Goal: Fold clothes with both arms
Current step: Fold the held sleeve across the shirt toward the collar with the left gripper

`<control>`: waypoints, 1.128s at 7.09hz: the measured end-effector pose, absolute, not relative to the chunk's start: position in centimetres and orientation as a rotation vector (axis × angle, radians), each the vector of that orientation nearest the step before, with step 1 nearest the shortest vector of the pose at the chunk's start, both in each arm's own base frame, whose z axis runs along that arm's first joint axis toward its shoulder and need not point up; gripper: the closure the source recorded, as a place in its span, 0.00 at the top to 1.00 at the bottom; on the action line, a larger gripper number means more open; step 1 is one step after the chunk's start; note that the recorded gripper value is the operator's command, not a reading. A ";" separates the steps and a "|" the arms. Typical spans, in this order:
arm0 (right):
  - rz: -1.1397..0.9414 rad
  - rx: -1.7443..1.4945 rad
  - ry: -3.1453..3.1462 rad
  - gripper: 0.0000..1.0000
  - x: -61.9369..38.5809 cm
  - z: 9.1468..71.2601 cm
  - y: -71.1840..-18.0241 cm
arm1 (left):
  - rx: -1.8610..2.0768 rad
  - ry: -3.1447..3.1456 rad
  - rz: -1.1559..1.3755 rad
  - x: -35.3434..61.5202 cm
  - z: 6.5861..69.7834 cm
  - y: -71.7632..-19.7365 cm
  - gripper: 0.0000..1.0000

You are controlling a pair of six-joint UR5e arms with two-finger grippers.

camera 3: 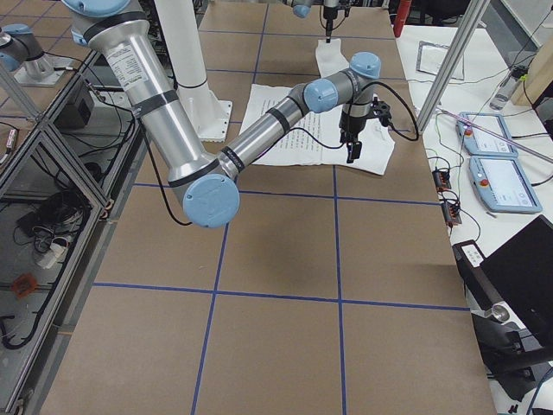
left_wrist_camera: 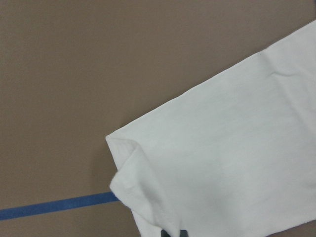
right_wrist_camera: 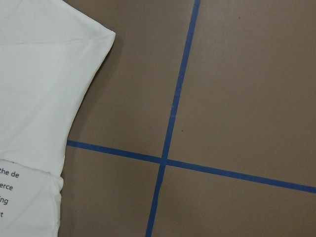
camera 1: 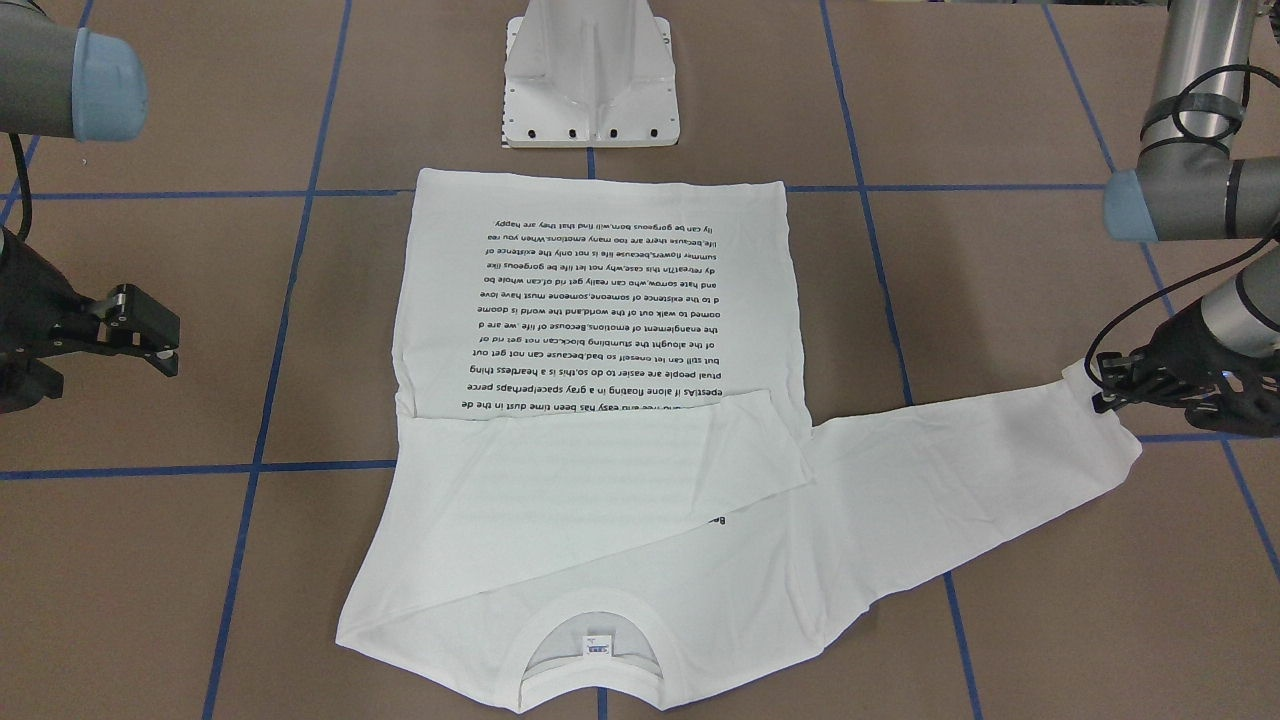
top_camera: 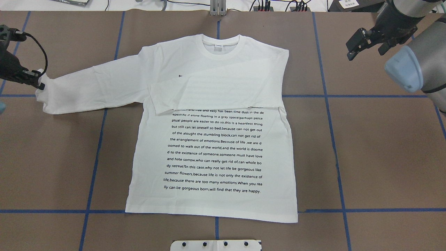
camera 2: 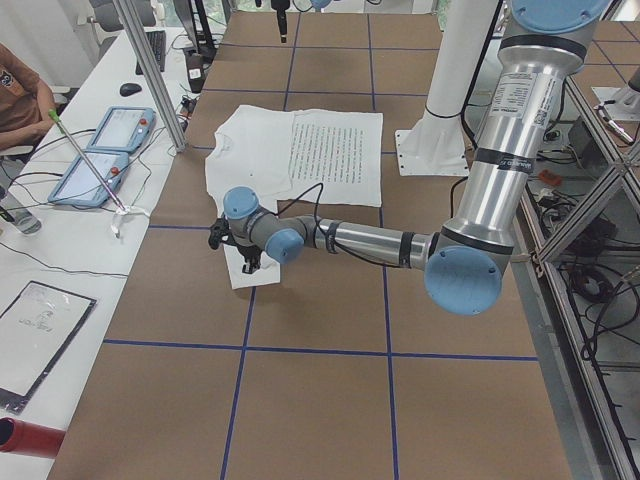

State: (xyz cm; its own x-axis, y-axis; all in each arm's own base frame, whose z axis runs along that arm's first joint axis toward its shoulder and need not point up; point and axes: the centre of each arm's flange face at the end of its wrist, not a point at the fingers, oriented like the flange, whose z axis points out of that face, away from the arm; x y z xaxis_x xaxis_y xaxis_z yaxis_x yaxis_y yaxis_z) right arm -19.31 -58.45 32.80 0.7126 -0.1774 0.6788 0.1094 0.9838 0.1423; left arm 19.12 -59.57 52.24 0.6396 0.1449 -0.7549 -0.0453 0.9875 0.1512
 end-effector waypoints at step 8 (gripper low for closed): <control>-0.142 0.075 -0.742 1.00 -14.7 46.5 -50.5 | 0.077 1.123 -0.090 36.2 4.0 -68.7 0.00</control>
